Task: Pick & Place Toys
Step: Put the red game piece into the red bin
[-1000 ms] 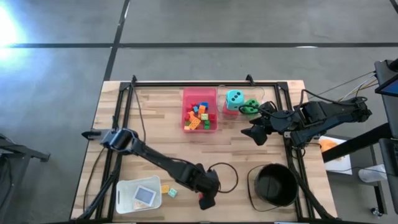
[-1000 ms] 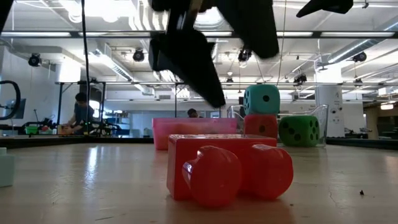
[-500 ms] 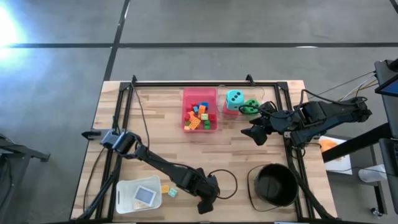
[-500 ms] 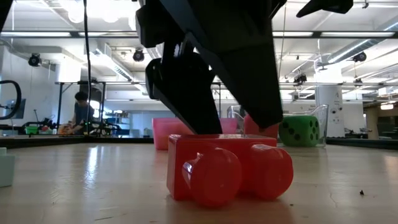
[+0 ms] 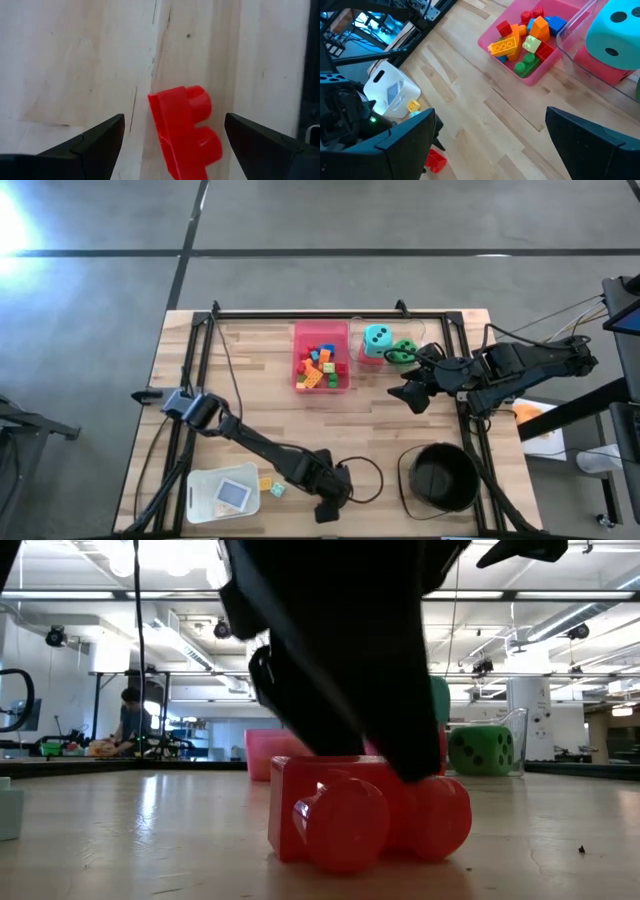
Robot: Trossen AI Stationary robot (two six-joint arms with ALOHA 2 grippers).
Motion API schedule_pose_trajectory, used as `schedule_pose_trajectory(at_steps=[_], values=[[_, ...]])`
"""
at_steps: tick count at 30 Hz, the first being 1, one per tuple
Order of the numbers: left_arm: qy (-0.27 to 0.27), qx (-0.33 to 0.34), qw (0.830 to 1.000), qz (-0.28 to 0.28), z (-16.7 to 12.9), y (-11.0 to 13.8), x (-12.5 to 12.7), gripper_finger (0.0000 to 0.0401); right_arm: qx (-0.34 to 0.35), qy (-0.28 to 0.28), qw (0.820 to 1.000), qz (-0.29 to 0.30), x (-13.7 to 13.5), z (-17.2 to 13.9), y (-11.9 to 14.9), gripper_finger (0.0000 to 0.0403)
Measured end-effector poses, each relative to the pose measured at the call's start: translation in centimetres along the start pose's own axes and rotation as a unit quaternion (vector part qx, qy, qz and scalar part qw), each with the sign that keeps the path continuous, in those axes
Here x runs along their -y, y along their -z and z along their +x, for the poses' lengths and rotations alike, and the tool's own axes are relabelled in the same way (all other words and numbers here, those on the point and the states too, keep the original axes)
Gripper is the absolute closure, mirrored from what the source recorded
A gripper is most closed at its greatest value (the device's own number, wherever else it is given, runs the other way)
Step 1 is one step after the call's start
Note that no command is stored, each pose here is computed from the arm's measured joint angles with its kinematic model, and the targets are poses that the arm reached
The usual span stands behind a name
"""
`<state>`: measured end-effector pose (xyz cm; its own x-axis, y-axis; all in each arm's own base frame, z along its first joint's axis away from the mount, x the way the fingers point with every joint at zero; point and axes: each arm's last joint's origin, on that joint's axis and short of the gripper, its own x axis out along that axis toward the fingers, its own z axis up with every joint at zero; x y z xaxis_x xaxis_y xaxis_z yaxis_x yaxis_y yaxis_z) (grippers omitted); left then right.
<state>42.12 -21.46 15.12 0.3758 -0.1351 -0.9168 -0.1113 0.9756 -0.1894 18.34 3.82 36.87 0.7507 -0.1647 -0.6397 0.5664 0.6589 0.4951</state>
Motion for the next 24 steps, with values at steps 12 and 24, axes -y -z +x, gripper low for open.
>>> schedule_pose_trajectory(at_steps=[12, 24], values=[[0.007, -0.018, 1.000, 0.006, 1.3, 0.4, -0.1, 0.0084, 0.000, 0.000, 1.000, 0.000, 0.0, 0.0, 0.0, 0.0033], [0.016, -0.008, 1.000, 0.002, 1.0, 0.0, 0.0, 0.0308, 0.000, 0.000, 1.000, 0.001, 0.0, 0.0, 0.0, 0.0033]])
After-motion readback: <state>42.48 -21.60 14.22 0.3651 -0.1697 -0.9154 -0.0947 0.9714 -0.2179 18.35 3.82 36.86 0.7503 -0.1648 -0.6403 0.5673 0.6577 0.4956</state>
